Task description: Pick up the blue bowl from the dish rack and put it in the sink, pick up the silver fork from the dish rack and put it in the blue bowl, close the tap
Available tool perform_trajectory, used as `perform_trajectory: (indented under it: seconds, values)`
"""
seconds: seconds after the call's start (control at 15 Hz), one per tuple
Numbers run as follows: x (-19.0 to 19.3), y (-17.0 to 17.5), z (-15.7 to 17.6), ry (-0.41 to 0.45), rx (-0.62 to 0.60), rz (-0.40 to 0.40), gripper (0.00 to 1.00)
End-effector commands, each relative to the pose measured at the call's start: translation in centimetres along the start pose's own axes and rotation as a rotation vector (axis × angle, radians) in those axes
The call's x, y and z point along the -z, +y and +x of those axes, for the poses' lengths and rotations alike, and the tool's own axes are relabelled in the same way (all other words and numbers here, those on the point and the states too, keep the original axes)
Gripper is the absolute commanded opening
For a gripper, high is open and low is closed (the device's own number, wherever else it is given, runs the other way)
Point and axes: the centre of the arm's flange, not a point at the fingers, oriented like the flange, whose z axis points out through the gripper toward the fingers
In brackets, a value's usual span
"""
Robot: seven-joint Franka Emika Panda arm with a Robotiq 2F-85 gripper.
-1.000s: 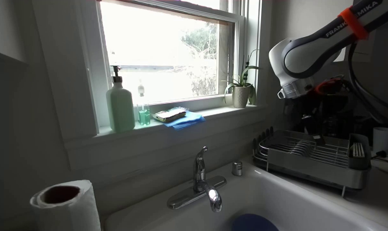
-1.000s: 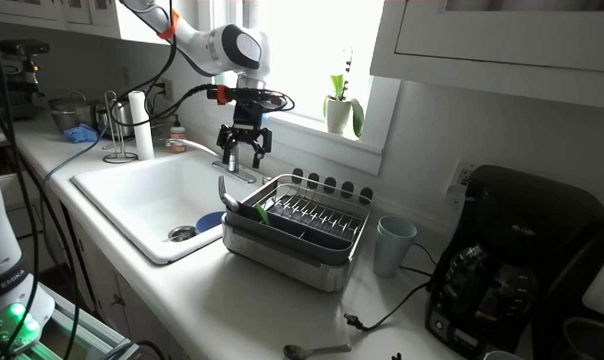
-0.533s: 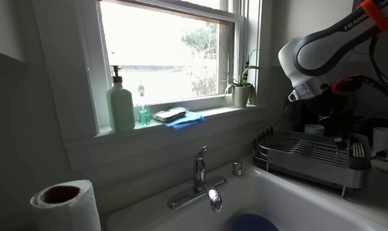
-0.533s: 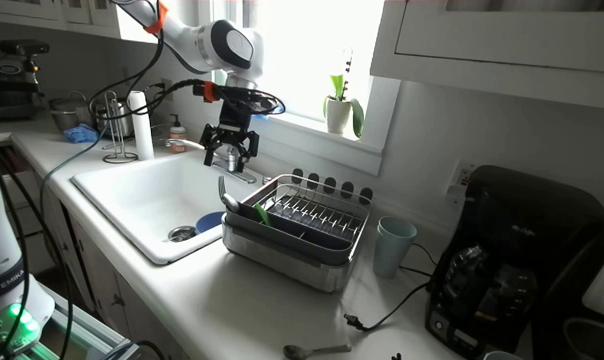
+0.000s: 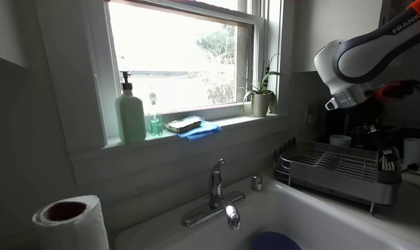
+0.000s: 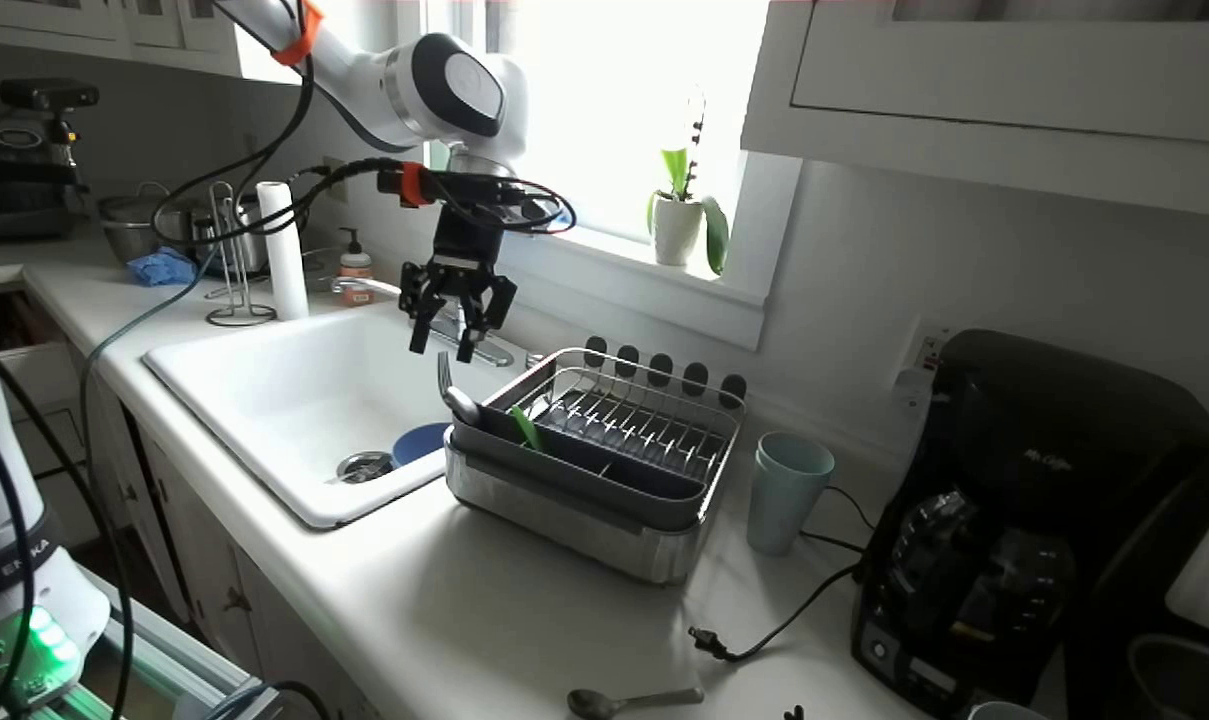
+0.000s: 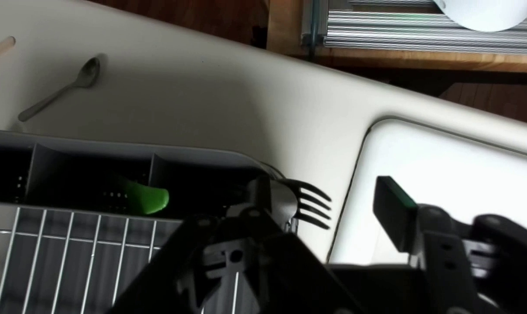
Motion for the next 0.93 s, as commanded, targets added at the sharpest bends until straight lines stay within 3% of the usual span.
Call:
perform_trajectory:
  seconds: [0.0, 0.07, 0.13, 0.67, 0.8, 0.87]
  values:
    - [-1.1, 0.8, -1.3, 0.021, 0.029, -0.032, 0.62]
    - [-1.2, 0.9, -1.0, 0.012, 0.028, -0.017, 0.72]
    - [-1.3, 0.9, -0.8, 0.016, 0.023, -0.018, 0.75]
    - [-0.3, 0.3, 0.6, 0.064, 0.059, -0.034, 0.13]
    - [-0.1, 0.0, 0.9, 0.065, 0.067, -0.041, 0.0]
    - [0.0, -0.2, 1.0, 0.065, 0.072, -0.042, 0.0]
